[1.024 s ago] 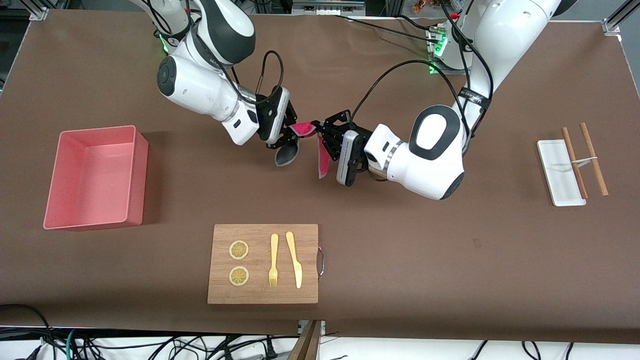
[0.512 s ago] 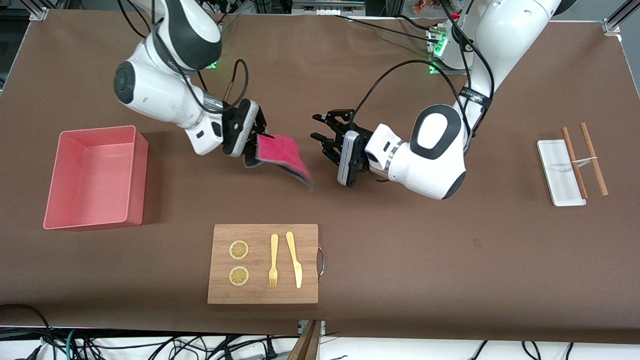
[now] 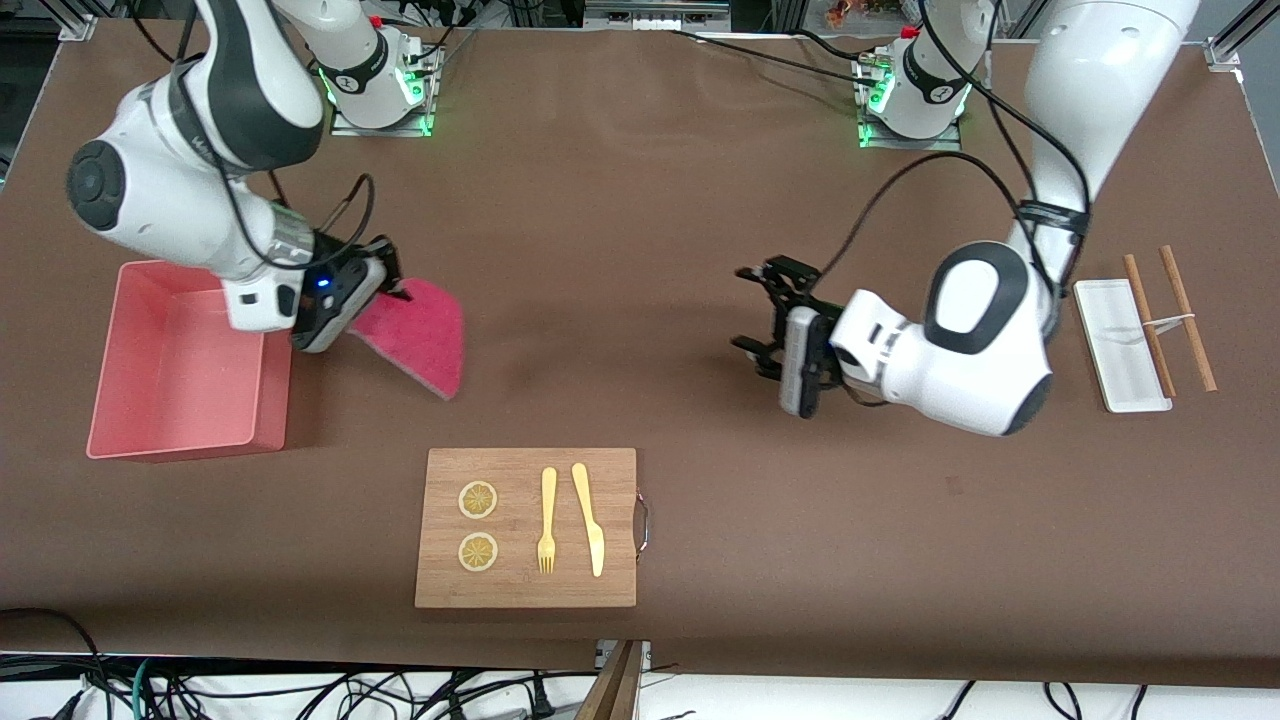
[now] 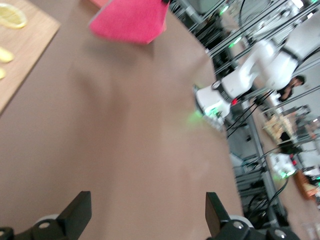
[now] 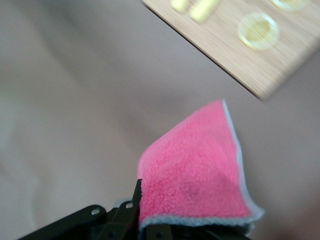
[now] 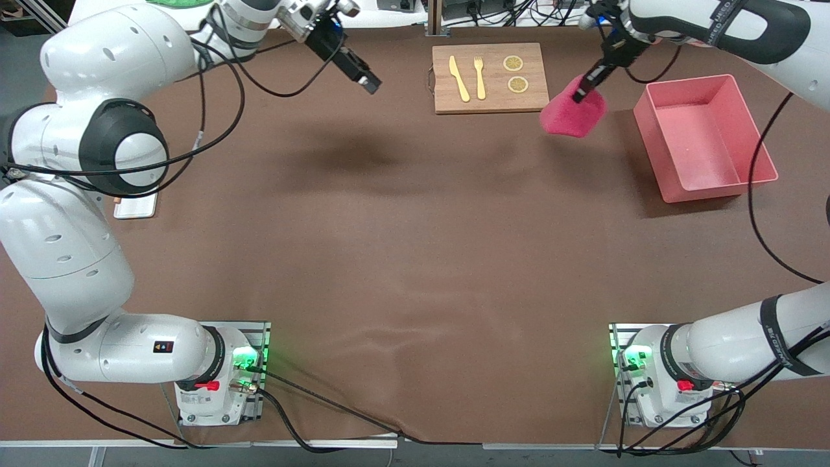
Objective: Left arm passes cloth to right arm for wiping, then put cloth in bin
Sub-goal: 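Lower the cloth with the right gripper while the left gripper withdraws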
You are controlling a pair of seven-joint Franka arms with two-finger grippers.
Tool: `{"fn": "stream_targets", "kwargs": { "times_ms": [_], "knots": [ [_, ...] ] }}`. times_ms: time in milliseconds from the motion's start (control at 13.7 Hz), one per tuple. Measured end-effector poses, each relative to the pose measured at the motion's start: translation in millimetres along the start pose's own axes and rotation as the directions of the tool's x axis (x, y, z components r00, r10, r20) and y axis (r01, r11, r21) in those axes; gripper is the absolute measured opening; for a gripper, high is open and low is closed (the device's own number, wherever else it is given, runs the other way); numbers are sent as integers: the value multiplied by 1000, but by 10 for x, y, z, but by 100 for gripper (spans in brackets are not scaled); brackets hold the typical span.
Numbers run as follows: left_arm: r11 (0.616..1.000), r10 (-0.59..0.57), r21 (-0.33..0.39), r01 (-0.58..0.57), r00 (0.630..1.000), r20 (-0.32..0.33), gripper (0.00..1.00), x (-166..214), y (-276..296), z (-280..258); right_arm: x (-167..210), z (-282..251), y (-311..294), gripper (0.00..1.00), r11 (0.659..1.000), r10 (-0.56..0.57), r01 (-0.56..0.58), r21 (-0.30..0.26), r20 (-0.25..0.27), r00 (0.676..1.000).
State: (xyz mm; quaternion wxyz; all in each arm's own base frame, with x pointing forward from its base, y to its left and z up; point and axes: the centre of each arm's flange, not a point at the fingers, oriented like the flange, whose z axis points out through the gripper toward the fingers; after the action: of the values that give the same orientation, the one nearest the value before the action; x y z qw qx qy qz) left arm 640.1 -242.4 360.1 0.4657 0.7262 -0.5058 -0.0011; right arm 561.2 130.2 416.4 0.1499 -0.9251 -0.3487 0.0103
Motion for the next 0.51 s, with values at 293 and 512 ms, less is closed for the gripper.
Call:
{"fn": "stream_targets", "kwargs": {
  "times_ms": [293,512],
  "knots": [
    [985,-5,170,-20,990,144,100,-327,-9,-603,-287,198,535,2,990,108,-98,-98,100,989],
    [937,-19,337,-96,946,324,100,-333,247,-996,-375,523,862,2,956,263,-241,-166,129,956]
  ]
}}
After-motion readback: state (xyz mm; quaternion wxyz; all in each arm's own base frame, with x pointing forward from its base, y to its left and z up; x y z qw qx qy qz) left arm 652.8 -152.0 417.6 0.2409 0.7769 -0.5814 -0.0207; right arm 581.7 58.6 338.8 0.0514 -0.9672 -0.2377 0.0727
